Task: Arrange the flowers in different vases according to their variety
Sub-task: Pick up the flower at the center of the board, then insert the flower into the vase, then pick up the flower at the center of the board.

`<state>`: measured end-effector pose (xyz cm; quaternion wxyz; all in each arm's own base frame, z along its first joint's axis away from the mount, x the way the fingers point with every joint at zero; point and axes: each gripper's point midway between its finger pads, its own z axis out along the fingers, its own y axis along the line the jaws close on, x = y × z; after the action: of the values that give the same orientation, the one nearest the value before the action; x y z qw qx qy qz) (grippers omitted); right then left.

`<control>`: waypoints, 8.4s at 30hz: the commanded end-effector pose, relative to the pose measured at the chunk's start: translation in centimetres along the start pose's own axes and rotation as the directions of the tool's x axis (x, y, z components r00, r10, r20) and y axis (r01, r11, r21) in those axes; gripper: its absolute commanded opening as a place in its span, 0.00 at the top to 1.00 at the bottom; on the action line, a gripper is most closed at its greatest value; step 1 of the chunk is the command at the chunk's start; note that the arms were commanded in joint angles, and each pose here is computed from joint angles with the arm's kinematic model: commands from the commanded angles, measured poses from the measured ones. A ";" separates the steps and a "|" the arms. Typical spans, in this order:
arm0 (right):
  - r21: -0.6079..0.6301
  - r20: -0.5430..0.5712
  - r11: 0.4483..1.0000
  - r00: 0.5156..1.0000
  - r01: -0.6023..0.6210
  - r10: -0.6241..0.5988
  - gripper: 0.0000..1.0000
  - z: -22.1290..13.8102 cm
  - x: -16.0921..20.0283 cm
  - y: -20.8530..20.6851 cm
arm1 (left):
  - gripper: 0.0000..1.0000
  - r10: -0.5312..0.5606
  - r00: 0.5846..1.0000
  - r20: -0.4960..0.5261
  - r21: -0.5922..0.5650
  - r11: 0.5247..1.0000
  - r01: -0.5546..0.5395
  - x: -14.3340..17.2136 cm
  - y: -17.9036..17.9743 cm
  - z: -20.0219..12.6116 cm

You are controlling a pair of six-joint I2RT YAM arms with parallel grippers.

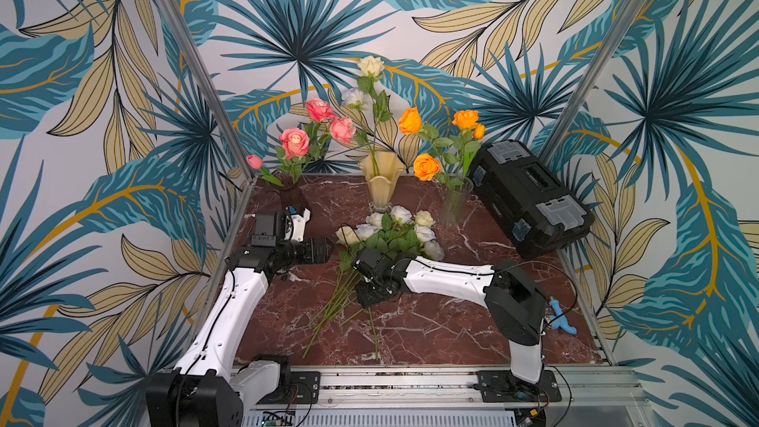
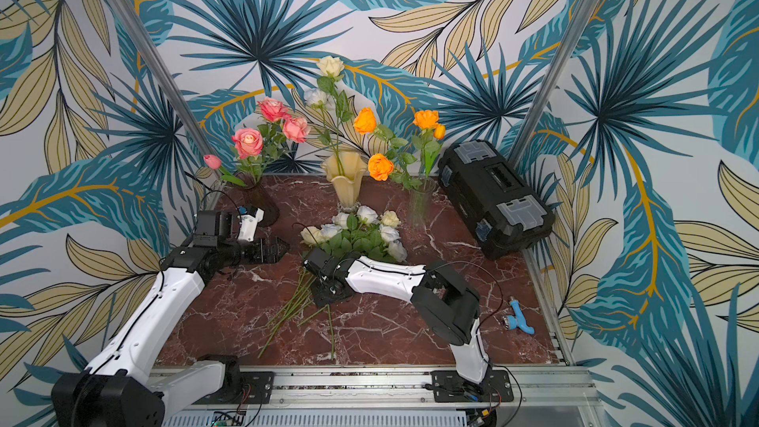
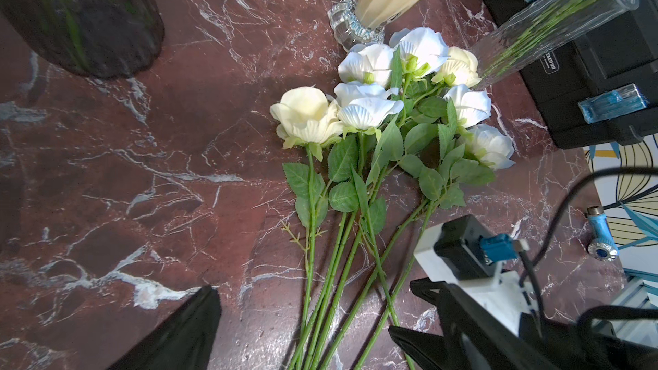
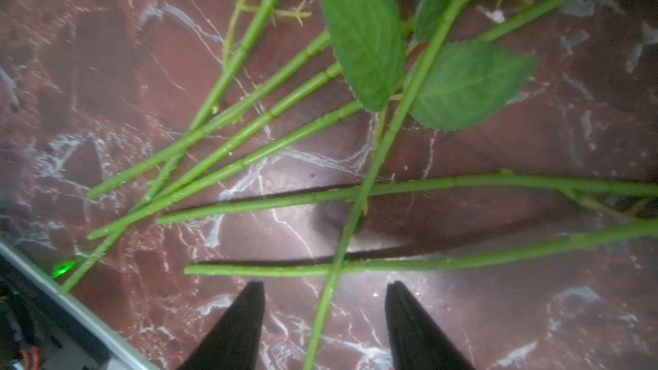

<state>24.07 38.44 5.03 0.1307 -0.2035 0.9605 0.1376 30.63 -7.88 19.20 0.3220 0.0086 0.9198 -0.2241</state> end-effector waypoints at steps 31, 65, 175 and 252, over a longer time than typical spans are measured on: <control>0.116 -0.110 0.988 0.990 0.101 -0.089 0.53 3.4 0.9 -1.0 | 0.00 -0.012 1.000 -0.023 0.005 1.000 0.013 1.0 1.1 0.7; 0.158 0.291 0.986 0.957 -0.061 0.012 1.00 -10.2 -6.2 -1.1 | 0.00 -0.022 1.000 -0.022 0.020 1.000 0.022 0.7 1.6 1.2; 0.096 0.777 0.987 0.630 -0.125 0.004 0.20 -27.4 -16.9 -9.2 | 0.13 -0.114 0.938 -0.329 -0.382 0.924 -0.021 7.3 3.6 4.2; 0.090 0.784 0.978 0.619 -0.188 0.047 0.22 -27.7 -12.0 -12.0 | 1.00 -0.128 0.959 -0.252 -0.718 0.689 -0.096 8.5 7.0 6.5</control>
<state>34.72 23.53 32.20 0.5407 -0.0560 0.8291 0.1305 26.38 -6.32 2.98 0.1090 -0.1056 0.9801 0.1277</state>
